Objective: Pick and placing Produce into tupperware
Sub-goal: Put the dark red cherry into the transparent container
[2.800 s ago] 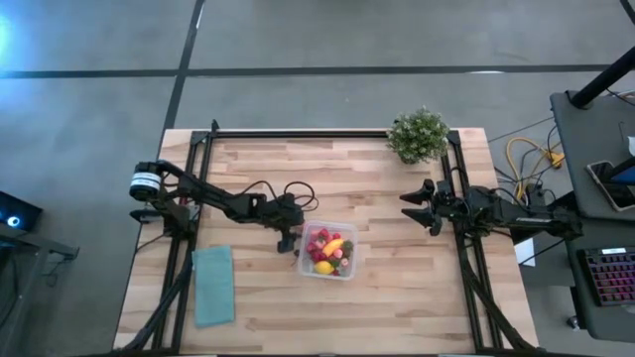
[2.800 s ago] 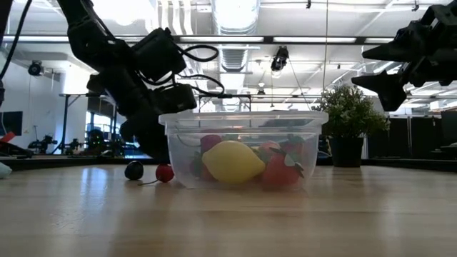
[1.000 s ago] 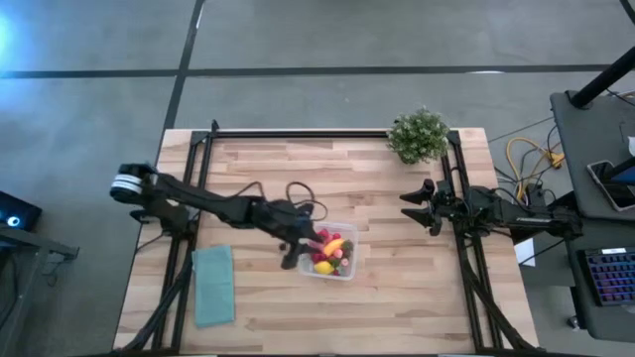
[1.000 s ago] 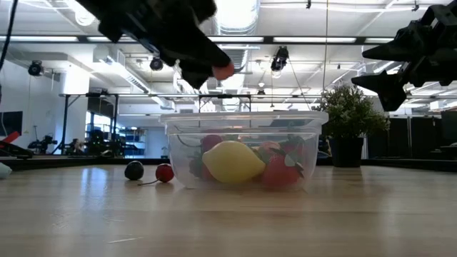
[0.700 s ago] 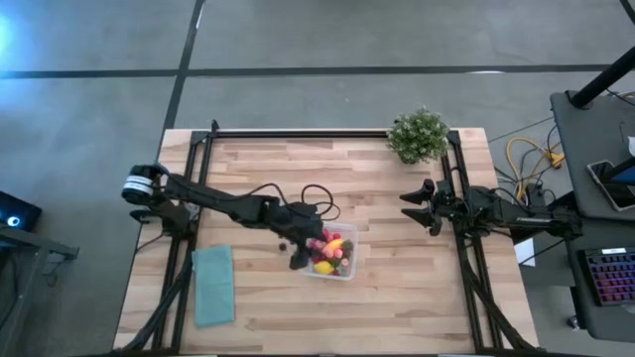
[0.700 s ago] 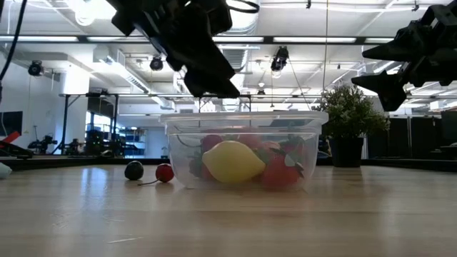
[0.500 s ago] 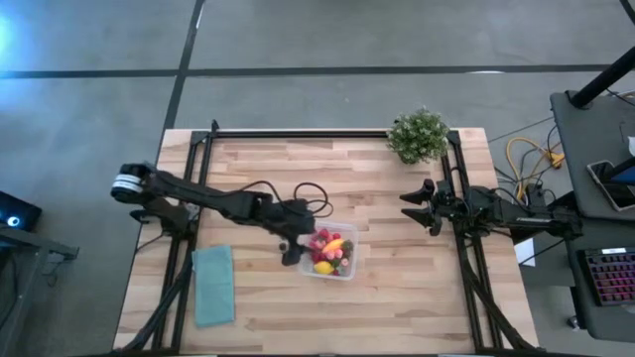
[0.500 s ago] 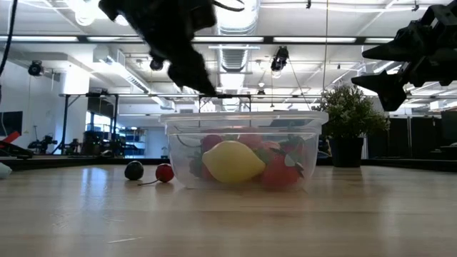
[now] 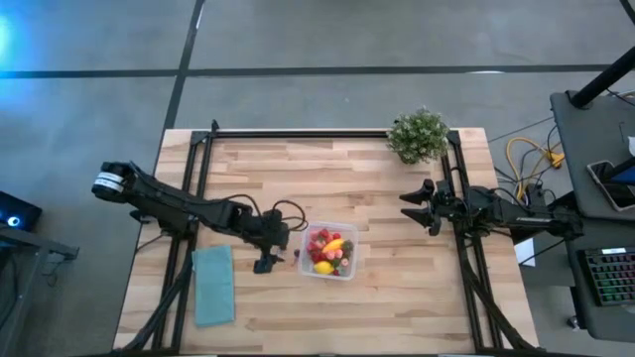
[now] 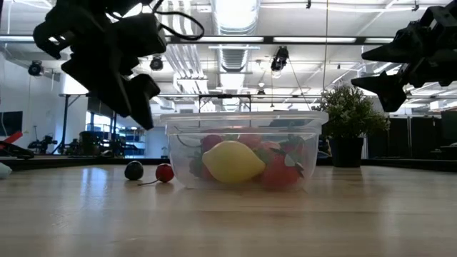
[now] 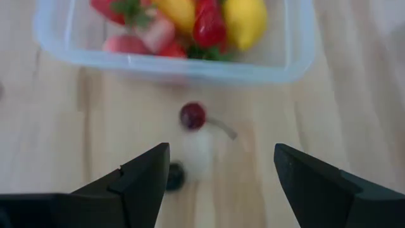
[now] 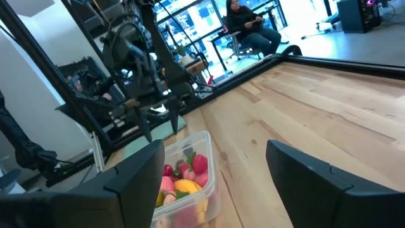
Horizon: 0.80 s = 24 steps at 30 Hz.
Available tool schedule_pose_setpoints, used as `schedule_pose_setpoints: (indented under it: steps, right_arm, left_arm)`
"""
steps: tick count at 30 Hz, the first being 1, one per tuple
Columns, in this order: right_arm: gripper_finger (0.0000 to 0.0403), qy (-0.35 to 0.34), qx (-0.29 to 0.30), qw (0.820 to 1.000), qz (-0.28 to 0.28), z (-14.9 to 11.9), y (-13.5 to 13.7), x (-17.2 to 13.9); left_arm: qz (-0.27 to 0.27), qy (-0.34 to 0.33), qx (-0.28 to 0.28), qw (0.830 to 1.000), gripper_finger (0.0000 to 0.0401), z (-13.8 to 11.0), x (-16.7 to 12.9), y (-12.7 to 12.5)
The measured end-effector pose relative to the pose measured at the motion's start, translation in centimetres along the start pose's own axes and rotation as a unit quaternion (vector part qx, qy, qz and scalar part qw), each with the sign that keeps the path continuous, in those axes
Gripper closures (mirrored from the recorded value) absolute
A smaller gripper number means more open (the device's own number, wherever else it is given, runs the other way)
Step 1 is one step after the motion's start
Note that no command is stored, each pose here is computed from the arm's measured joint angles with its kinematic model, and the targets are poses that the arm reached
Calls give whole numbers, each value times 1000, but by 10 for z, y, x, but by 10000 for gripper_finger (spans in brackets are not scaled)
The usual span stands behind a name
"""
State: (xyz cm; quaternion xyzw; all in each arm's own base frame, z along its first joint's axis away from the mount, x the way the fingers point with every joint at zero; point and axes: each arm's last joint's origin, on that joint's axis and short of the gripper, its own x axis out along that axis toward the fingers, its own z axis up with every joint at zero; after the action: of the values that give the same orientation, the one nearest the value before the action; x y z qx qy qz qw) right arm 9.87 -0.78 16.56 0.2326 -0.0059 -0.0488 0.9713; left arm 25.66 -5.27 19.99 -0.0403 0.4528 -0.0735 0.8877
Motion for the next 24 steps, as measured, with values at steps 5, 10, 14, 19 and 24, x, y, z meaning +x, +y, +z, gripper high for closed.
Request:
schedule_pose_setpoints:
  steps: [5, 10, 14, 19, 24]
  right_arm:
    - [138, 2, 0, 1000, -1, 0, 0, 0]
    - [132, 1, 0, 1000, -1, 0, 0, 0]
    - [132, 1, 0, 1000, -1, 0, 0, 0]
    - [137, 1, 0, 1000, -1, 0, 0, 0]
    - [135, 1, 0, 1000, -1, 0, 0, 0]
  left_arm:
    - [6, -53, -10, 999, 131, -2, 7, -4]
    - [16, -32, -11, 999, 131, -9, 19, -2]
    - [21, -17, -11, 1000, 131, -12, 30, -1]
    - [18, -34, -10, 999, 131, -9, 43, -1]
    - [35, -22, -11, 999, 131, -11, 52, 1]
